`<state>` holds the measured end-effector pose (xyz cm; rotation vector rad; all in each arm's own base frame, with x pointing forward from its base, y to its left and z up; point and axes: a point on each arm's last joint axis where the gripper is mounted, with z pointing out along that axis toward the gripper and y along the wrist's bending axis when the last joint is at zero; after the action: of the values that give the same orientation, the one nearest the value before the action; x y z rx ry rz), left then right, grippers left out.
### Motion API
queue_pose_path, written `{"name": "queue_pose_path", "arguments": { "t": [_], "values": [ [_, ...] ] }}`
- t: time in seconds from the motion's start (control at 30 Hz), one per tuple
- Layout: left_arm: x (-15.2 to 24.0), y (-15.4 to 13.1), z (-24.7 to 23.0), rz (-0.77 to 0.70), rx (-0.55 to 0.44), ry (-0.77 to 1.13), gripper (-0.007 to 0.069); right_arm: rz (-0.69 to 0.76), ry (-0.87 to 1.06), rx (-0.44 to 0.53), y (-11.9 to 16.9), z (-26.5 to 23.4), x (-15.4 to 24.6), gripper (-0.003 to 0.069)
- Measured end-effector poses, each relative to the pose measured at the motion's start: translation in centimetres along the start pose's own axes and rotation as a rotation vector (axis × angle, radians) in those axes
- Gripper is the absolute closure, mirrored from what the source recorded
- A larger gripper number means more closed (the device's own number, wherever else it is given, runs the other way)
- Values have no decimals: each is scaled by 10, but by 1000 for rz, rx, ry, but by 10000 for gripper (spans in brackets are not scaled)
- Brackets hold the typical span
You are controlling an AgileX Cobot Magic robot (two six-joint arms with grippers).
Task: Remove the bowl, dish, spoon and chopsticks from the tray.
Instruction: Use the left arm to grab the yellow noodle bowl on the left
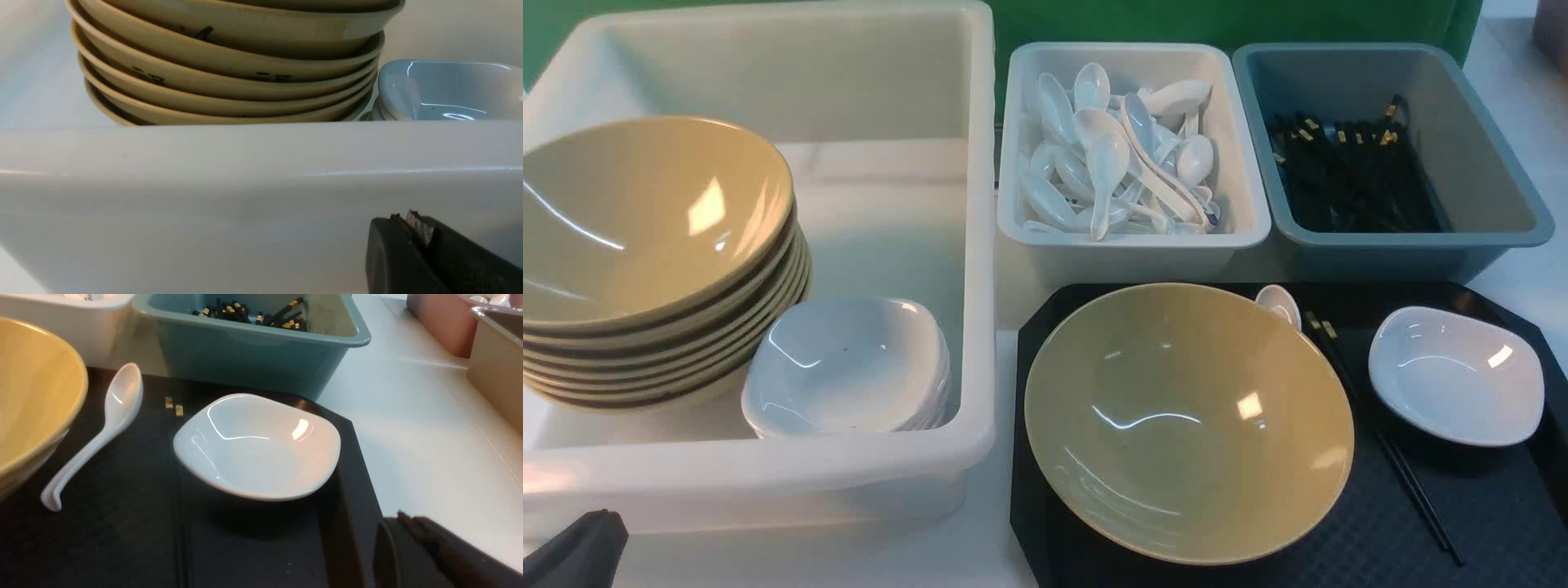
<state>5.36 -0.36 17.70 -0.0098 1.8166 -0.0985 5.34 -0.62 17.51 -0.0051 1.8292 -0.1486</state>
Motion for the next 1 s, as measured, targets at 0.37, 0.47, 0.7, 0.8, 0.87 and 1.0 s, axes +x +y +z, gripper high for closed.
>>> {"name": "queue_pose_path", "arguments": {
  "t": [0.37, 0.47, 0.7, 0.8, 0.87, 1.0],
  "values": [
    [0, 0, 0, 1, 0, 0, 630, 0, 0, 0, 0, 0, 0, 614],
    [0, 0, 0, 1, 0, 0, 630, 0, 0, 0, 0, 0, 0, 614],
    [0, 0, 0, -1, 0, 2, 630, 0, 0, 0, 0, 0, 0, 614],
    [0, 0, 0, -10, 3, 3, 630, 0, 0, 0, 0, 0, 0, 614],
    [0, 0, 0, -14, 4, 3, 630, 0, 0, 0, 0, 0, 0, 613],
    [0, -1, 0, -18, 6, 3, 630, 0, 0, 0, 0, 0, 0, 613]
  ]
}}
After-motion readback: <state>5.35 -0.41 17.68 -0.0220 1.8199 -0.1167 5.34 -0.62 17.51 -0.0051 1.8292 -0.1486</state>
